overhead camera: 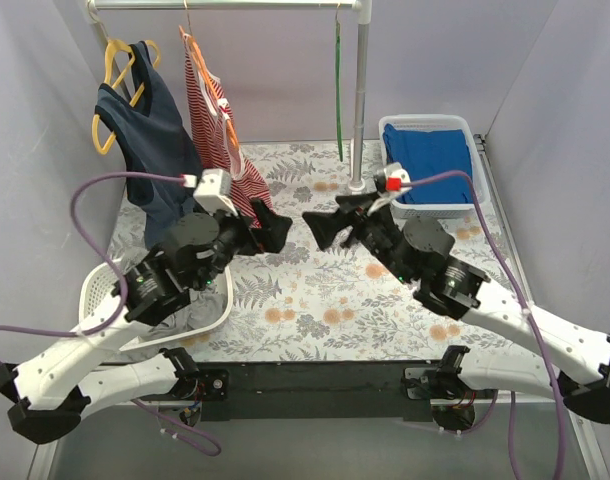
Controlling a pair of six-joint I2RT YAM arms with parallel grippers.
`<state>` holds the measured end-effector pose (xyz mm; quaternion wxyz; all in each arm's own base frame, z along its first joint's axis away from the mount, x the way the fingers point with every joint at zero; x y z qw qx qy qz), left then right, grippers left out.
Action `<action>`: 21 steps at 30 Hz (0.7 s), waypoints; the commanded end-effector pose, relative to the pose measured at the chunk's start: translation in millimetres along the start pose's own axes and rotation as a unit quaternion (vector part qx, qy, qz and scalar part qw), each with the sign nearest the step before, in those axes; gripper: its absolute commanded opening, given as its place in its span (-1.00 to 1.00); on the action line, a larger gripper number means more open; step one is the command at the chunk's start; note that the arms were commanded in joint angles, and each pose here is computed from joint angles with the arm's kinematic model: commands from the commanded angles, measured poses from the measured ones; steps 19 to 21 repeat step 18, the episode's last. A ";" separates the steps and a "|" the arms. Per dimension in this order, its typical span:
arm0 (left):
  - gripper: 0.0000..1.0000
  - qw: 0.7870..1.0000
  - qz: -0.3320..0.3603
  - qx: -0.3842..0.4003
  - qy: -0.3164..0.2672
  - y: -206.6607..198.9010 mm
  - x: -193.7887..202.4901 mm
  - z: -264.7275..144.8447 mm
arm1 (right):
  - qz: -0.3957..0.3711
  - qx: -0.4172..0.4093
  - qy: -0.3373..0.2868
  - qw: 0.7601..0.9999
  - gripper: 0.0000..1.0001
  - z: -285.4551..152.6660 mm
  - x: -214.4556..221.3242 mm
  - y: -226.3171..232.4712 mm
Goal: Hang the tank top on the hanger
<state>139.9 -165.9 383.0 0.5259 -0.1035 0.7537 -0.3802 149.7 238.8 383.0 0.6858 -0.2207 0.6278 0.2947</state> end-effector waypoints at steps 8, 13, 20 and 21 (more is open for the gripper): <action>0.96 0.989 -0.054 -0.060 0.121 57.5 97.9 35.3 | 0.012 0.059 0.151 0.987 0.95 -74.7 98.0 -28.1; 0.96 0.989 -0.049 -0.078 0.117 62.6 101.6 39.9 | 0.003 0.055 0.184 0.981 0.96 -79.6 118.3 -28.8; 0.96 0.990 -0.051 -0.080 0.101 62.3 97.7 39.4 | 0.004 0.049 0.201 0.978 0.97 -82.8 130.5 -28.4; 0.96 0.990 -0.051 -0.080 0.101 62.3 97.7 39.4 | 0.004 0.049 0.201 0.978 0.97 -82.8 130.5 -28.4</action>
Point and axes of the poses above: each gripper's point midway between its finger pads, its own z axis out along the fingers, its own y axis along the line the jaws close on, x = y × z, the point moved 10 cm from there along -z, back along the fingers, and after that the axes turned 15 degrees about -z, right-handed, at the moved point
